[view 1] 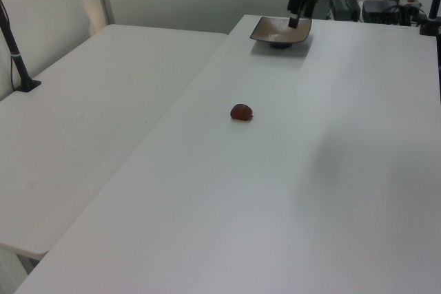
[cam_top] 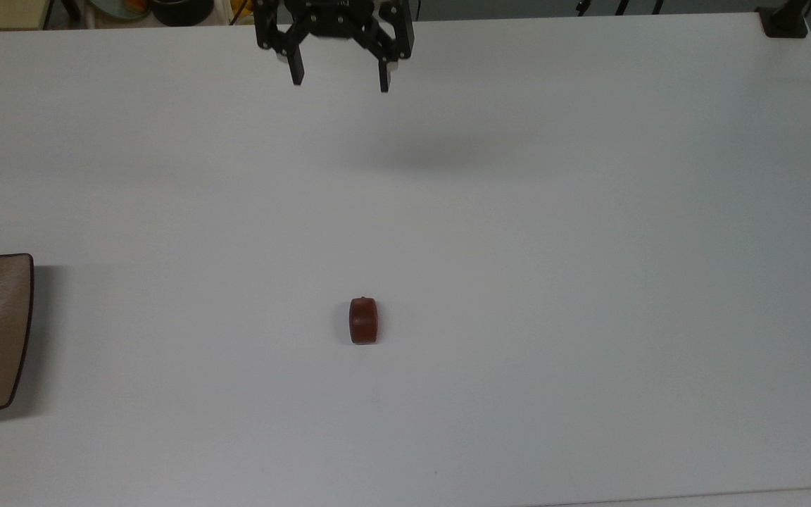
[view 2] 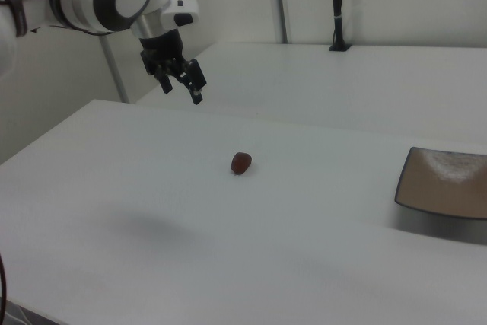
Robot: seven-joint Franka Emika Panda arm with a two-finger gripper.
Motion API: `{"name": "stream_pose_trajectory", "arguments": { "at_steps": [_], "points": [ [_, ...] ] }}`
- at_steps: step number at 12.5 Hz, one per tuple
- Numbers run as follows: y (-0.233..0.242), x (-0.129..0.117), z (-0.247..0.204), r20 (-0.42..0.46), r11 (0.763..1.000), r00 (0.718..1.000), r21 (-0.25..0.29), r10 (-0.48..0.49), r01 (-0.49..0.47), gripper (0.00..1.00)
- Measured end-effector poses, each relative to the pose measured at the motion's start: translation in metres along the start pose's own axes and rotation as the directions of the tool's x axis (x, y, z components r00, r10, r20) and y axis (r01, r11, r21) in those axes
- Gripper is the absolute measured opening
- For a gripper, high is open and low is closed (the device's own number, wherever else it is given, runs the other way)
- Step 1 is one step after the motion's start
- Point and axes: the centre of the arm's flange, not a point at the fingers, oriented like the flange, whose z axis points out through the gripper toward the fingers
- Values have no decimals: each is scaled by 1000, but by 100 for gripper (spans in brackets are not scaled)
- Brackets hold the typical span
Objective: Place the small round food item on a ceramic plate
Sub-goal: 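Move the open gripper over the small reddish-brown food item, then lower the gripper around the food item and close on it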
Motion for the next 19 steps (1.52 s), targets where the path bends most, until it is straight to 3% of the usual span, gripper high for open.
{"name": "stream_pose_trajectory", "arguments": {
  "at_steps": [4, 7, 13, 19],
  "points": [
    [-13, 41, 15, -65, 1000, 998, 16, 20, -19, 100],
    [-32, 72, 60, -127, 999, 991, 8, 35, -35, 100],
    [-44, 102, 142, -181, 1000, 983, -17, 12, -15, 100],
    [-41, 106, 222, -154, 997, 988, -72, -29, 18, 100]
  ]
}}
